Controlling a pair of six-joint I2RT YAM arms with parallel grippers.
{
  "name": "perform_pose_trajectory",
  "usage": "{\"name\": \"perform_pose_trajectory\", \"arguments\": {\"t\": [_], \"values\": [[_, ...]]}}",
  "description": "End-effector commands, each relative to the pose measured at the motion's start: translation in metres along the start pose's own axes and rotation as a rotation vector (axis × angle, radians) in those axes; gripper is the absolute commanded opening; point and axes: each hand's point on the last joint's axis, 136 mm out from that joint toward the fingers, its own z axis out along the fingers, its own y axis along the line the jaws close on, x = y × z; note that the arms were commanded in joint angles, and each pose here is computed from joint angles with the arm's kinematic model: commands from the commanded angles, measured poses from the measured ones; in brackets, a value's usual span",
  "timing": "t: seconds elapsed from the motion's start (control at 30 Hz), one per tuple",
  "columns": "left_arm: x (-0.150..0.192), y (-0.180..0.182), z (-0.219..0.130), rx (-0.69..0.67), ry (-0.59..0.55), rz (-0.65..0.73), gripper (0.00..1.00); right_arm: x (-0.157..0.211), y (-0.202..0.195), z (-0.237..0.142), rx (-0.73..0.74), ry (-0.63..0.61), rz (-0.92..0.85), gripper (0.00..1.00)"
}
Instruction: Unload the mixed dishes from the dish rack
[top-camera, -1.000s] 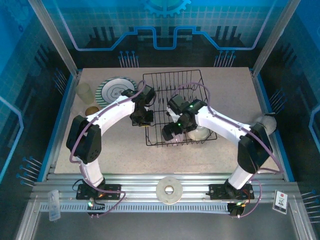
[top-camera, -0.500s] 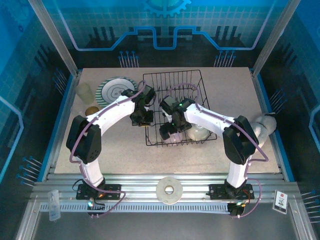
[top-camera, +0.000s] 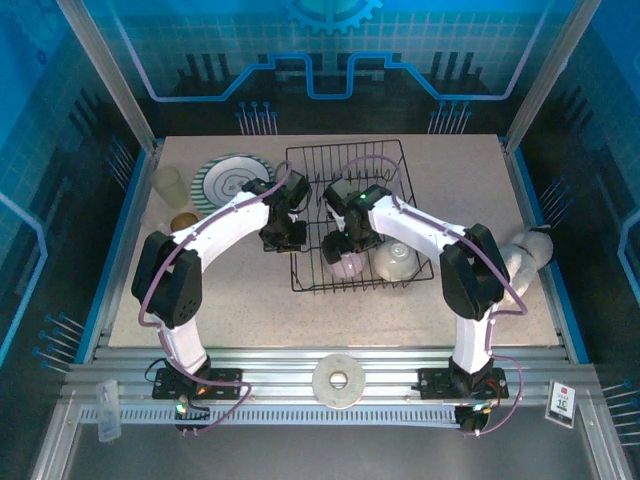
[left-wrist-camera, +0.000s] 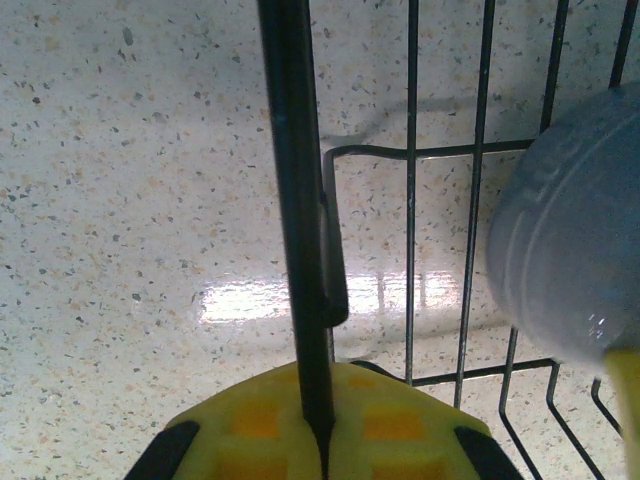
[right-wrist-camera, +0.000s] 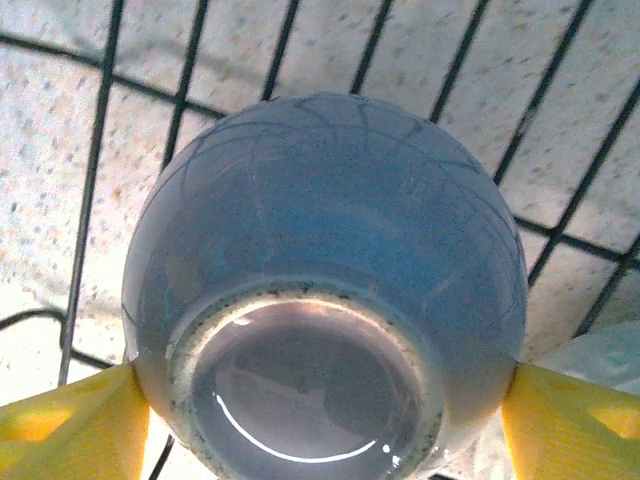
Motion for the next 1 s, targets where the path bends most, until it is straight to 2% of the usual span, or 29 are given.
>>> {"name": "perform_pose_trajectory", "arguments": {"t": [0.0, 0.23, 0.33, 0.43, 0.57, 0.67, 0.77, 0.87, 0.97], "values": [[0.021, 0.020, -0.008, -0.055, 0.054, 0.059, 0.00, -0.003, -0.017, 0.007, 0.035, 0.036, 0.051, 0.84], [0.019, 0.016, -0.017, -0.029, 0.030, 0.070, 0.00, -0.010, -0.026, -0.007, 0.059, 0.002, 0.045, 0.89], [0.017, 0.014, -0.020, -0.020, 0.027, 0.074, 0.00, -0.018, -0.027, -0.021, 0.008, -0.019, 0.066, 0.93], [0.014, 0.010, -0.024, -0.008, 0.018, 0.080, 0.10, -0.028, -0.019, -0.041, -0.049, -0.065, 0.054, 0.98], [0.008, 0.007, -0.033, 0.004, -0.004, 0.084, 0.27, -0.036, -0.017, -0.065, -0.124, -0.108, 0.069, 1.00], [0.001, 0.002, -0.047, 0.018, -0.033, 0.087, 0.48, -0.037, -0.024, -0.074, -0.146, -0.120, 0.088, 1.00], [-0.009, 0.001, -0.066, 0.012, -0.096, 0.076, 0.98, -0.034, -0.036, -0.073, -0.156, -0.114, 0.116, 1.00], [-0.019, -0.006, -0.086, 0.048, -0.161, 0.076, 0.99, -0.028, -0.044, -0.067, -0.178, -0.101, 0.143, 0.98], [-0.020, -0.031, -0.102, 0.193, -0.187, 0.093, 0.99, -0.025, -0.048, -0.059, -0.228, -0.095, 0.174, 0.93]]}}
